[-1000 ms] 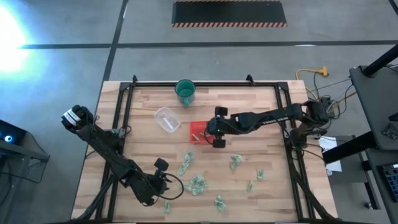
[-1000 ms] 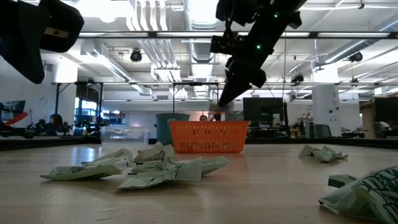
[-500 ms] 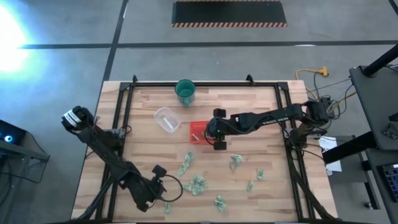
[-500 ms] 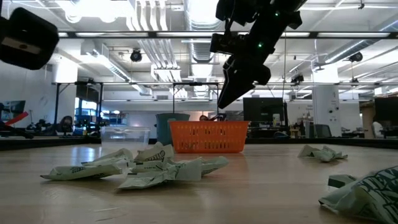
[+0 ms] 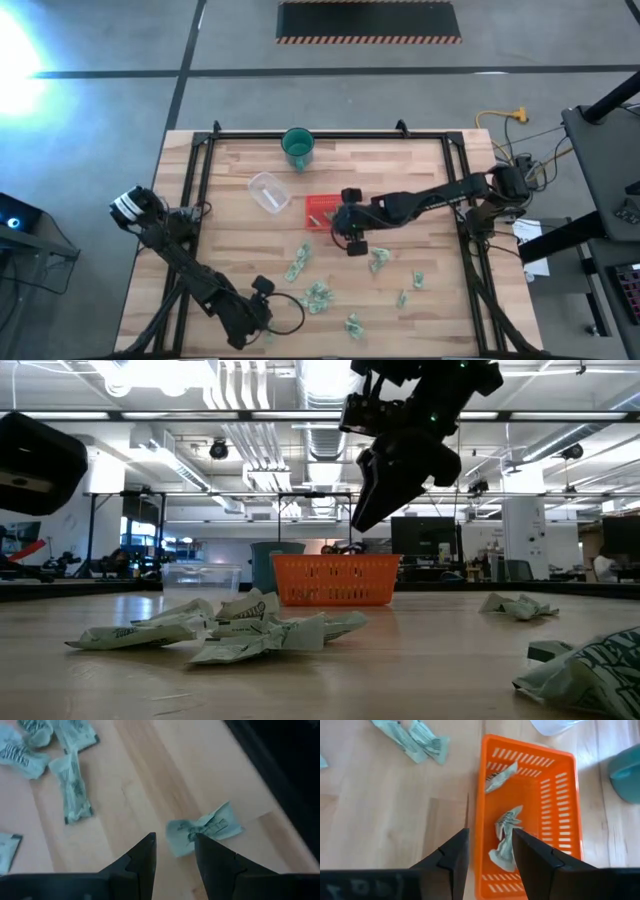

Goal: Pick and place items into bin
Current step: Put the stevia packet into the orange bin

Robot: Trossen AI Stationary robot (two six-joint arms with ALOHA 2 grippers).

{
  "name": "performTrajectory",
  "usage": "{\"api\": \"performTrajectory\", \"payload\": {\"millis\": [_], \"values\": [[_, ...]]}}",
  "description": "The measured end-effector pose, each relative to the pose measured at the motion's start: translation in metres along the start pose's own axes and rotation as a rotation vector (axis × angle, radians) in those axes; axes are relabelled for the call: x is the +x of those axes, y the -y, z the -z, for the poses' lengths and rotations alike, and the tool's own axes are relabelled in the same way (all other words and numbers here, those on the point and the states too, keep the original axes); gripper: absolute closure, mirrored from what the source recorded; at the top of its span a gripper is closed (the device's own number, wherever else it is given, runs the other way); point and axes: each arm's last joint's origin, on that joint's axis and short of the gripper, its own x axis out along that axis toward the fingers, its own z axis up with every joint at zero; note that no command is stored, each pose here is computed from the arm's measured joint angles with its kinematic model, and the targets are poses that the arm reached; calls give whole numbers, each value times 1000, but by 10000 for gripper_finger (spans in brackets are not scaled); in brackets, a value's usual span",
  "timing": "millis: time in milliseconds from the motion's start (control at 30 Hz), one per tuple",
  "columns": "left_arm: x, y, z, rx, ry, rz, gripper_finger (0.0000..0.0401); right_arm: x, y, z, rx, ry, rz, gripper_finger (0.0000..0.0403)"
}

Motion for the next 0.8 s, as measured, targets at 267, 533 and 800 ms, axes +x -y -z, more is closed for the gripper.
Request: {"api": "performTrajectory", "payload": {"millis": [267,533,800], "values": [[0,0,-2,-62,13,30,283,-1,-4,0,-2,2,-4,275],[4,-7,3,-120,-12,8,282,-1,-5,1,15,0,-4,273],[7,-10,10,-161,-12,55,282,-1,-5,1,17,0,-5,280]]}}
